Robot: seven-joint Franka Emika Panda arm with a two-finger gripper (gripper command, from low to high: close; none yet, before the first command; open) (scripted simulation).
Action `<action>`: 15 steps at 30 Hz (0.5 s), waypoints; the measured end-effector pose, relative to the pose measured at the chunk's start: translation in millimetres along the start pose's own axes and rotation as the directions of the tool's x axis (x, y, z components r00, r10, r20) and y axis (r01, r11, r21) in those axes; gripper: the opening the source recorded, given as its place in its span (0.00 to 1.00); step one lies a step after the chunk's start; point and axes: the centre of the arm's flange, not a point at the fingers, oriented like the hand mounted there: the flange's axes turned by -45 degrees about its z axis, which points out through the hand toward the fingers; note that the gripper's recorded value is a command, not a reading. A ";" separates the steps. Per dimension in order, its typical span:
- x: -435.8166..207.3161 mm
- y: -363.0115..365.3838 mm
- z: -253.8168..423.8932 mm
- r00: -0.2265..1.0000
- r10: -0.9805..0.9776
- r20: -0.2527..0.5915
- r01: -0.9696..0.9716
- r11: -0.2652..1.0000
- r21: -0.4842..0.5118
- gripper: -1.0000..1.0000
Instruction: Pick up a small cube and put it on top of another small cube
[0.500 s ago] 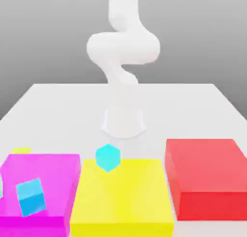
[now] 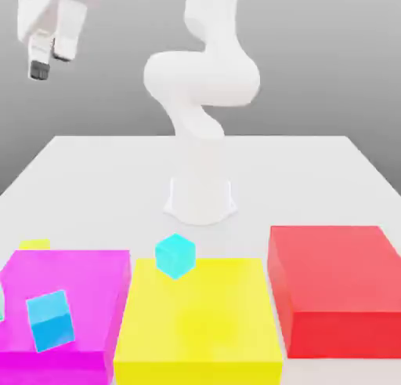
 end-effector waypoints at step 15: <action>40.4 176.1 142.8 0.556 0.820 -0.136 -0.822 0.518 -0.236 0.50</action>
